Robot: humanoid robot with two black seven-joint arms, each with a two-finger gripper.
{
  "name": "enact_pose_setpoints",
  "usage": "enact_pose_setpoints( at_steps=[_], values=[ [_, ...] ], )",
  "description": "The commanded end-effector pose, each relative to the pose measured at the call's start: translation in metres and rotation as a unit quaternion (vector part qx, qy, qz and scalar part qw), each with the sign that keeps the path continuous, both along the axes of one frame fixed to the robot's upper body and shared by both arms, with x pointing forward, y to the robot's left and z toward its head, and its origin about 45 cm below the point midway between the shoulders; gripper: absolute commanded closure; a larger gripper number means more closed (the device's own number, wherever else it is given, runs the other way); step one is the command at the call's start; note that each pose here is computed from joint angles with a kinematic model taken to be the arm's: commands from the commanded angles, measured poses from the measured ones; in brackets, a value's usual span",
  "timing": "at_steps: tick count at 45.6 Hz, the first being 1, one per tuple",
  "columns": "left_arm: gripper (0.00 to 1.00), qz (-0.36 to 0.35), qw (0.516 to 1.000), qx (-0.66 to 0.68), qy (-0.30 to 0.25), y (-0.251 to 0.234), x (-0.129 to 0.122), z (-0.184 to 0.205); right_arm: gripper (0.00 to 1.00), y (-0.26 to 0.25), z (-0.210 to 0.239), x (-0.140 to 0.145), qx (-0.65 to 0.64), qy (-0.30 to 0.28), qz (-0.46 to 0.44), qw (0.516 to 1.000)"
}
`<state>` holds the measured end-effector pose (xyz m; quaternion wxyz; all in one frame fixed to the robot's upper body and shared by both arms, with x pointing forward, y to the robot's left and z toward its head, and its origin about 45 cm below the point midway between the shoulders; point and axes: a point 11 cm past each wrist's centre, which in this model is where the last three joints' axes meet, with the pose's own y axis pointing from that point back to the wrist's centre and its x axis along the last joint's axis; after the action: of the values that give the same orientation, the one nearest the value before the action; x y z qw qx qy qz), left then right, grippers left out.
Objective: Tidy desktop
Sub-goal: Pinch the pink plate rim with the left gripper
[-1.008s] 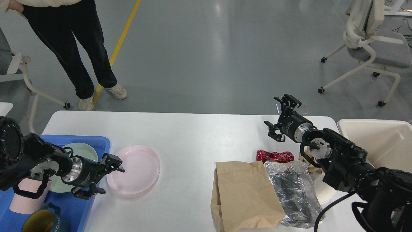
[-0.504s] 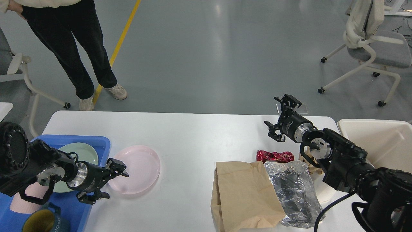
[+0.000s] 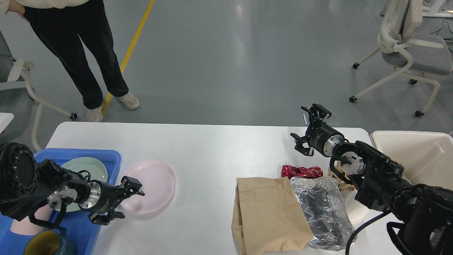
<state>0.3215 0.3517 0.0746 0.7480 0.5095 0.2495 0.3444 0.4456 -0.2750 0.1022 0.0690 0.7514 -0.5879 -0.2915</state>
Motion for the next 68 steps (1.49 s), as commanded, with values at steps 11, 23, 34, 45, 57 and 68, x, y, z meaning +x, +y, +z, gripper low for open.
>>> enact_pose_setpoints(
  at_steps=[11, 23, 34, 45, 57, 68],
  values=[
    [0.42, -0.004, 1.0, -0.006, 0.004, -0.0025, 0.0002, 0.0012, 0.0, 0.0, -0.0004, -0.0003, 0.0, 0.0, 0.0, 1.0],
    [0.59, -0.005, 1.0, -0.006, 0.004, -0.0026, 0.0003, 0.0014, 0.0, 0.0, -0.0004, -0.0003, 0.0, 0.0, 0.0, 1.0],
    [0.74, -0.021, 1.0, -0.005, 0.013, -0.0031, -0.0024, 0.0008, 0.0, 0.0, -0.0004, -0.0003, 0.0, 0.0, 0.0, 1.0],
    [0.84, -0.024, 0.999, -0.016, 0.022, -0.006, -0.0034, 0.0023, 0.0, 0.0, -0.0004, -0.0003, 0.0, 0.0, 0.0, 1.0],
    [0.91, -0.024, 0.999, -0.015, 0.022, -0.0053, -0.0036, 0.002, 0.0, 0.0002, 0.0003, 0.0003, 0.0, 0.0, 0.0, 1.0],
    [1.0, -0.028, 0.999, -0.013, 0.026, -0.0043, -0.0049, 0.0018, 0.0, 0.0, -0.0004, -0.0003, 0.0, 0.0, 0.0, 1.0]
  ],
)
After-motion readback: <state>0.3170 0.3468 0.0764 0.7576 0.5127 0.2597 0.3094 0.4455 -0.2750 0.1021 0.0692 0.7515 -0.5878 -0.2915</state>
